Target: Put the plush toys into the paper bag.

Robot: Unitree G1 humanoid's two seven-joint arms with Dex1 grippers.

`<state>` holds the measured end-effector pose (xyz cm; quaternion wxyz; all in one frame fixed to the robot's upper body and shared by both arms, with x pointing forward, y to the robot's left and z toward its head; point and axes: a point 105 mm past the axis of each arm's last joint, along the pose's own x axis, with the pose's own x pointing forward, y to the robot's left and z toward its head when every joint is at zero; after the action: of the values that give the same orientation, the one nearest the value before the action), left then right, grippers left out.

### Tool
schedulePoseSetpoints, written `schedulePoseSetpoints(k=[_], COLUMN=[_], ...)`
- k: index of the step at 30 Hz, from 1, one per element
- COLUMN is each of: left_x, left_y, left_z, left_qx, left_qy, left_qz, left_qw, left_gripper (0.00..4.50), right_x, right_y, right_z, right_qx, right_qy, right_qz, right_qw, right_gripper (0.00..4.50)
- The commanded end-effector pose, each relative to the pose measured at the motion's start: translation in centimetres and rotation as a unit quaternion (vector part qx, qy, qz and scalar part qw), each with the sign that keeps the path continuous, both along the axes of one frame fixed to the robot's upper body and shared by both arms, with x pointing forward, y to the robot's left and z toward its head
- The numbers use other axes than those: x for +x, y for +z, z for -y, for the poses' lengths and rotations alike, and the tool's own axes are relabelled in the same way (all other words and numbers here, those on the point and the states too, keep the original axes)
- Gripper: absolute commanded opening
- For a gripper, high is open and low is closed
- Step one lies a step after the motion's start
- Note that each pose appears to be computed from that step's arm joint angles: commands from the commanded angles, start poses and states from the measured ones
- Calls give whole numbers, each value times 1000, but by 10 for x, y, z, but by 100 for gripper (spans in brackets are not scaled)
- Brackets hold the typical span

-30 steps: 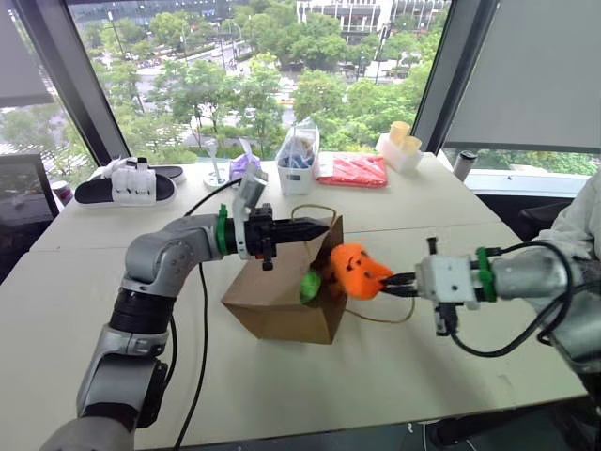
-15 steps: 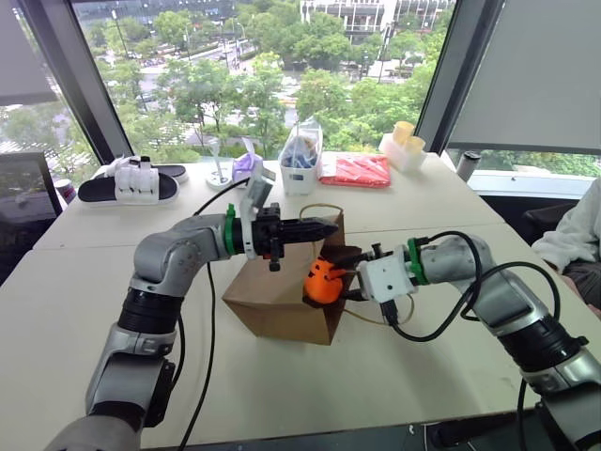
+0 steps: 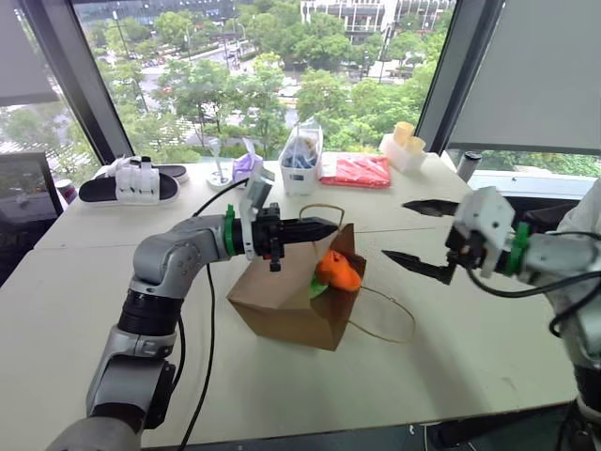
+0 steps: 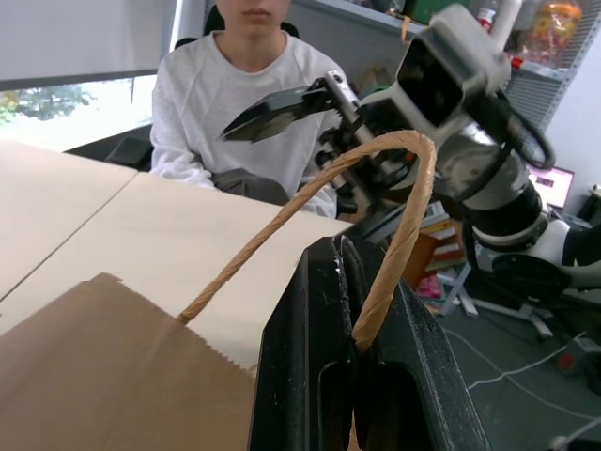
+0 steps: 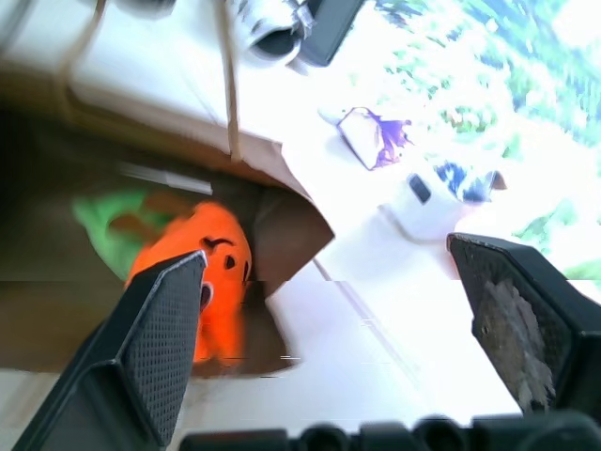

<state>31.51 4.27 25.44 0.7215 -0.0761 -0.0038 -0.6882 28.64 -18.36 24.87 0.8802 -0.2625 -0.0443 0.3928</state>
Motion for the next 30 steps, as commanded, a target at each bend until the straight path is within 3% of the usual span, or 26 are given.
schedulePoseSetpoints(k=[1, 7, 10, 13, 18, 24, 29, 30], left_x=[-2, 0, 0, -1, -1, -3, -4, -5], left_y=[9, 13, 13, 17, 22, 22, 22, 21], left_z=[-3, -3, -4, -5, -8, -8, -7, -7], left_qx=[-16, -24, -26, -37, -49, -53, -54, -53], left_qy=[-2, 1, 1, -2, 6, 8, 10, 11], left_qz=[11, 14, 15, 13, 16, 15, 14, 13], left_qw=[1000, 1000, 1000, 999, 999, 998, 998, 998], left_gripper=[0, 0, 0, 0, 0, 0, 0, 0], right_x=[-21, -37, -38, -45, -48, -51, -46, -41], right_y=[7, -38, -65, -82, -100, -126, -127, -129], right_z=[-17, 7, 26, 31, 33, 35, 17, 12], right_qx=[29, 83, 165, 189, 320, 393, 480, 491], right_qy=[28, -52, -118, -141, -157, -186, -149, -153], right_qz=[-7, -151, -224, -263, -325, -390, -414, -414], right_qw=[999, 984, 953, 935, 876, 811, 759, 751], right_gripper=[446, 446, 446, 446, 446, 446, 446, 424])
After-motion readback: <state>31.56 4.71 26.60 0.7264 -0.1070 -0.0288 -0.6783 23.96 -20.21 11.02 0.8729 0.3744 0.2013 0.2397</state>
